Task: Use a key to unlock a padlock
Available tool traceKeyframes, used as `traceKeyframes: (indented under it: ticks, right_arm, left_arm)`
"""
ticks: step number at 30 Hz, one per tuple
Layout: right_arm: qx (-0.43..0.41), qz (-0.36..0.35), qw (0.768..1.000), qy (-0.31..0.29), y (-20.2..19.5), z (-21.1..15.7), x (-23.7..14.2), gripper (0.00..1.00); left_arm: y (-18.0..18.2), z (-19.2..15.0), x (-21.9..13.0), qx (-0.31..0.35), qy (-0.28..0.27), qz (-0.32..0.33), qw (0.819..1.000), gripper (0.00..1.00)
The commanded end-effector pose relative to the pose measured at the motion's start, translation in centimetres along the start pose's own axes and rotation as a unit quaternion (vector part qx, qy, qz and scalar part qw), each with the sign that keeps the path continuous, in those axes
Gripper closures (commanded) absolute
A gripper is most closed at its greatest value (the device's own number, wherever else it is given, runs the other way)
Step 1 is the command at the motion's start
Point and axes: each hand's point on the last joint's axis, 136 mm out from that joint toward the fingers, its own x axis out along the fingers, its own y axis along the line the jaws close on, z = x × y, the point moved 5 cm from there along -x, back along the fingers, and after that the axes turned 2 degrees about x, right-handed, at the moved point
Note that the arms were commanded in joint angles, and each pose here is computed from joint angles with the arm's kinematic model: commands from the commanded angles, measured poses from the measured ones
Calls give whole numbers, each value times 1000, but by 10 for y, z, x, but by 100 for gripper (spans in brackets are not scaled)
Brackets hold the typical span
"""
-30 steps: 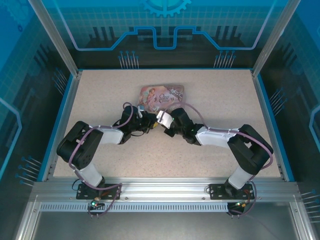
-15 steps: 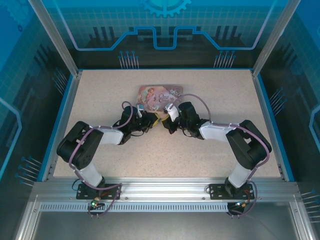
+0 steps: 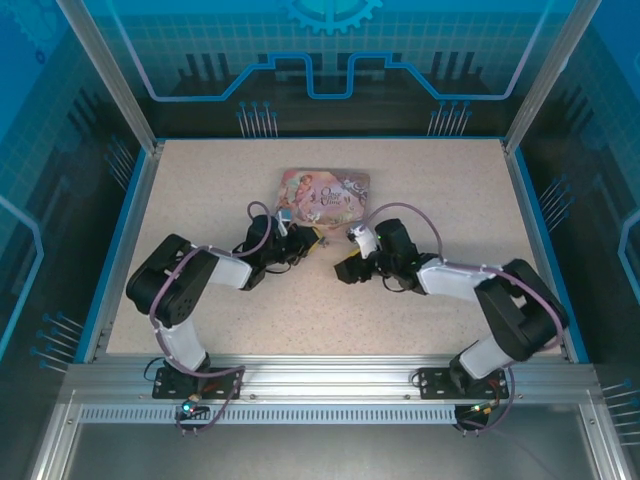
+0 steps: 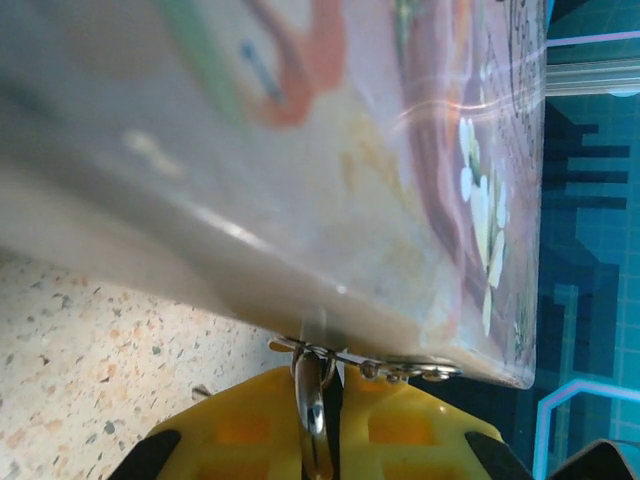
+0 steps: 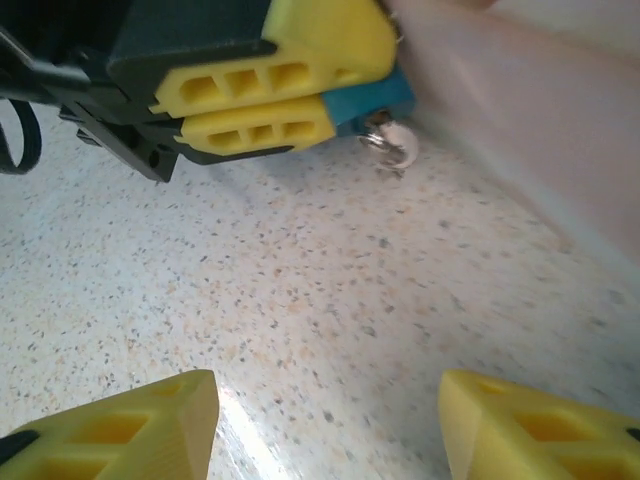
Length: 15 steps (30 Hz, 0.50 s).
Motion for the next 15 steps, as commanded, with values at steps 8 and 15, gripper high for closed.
traceKeyframes:
  ticks: [8, 15]
  right_arm:
    - [9, -107, 994, -18, -23, 10, -39, 34]
    - [7, -109, 994, -29, -21, 19, -47, 35]
  left_arm:
    - [49, -26, -21, -50, 31, 126, 990, 45]
    - [38, -32, -54, -33, 20, 143, 989, 38]
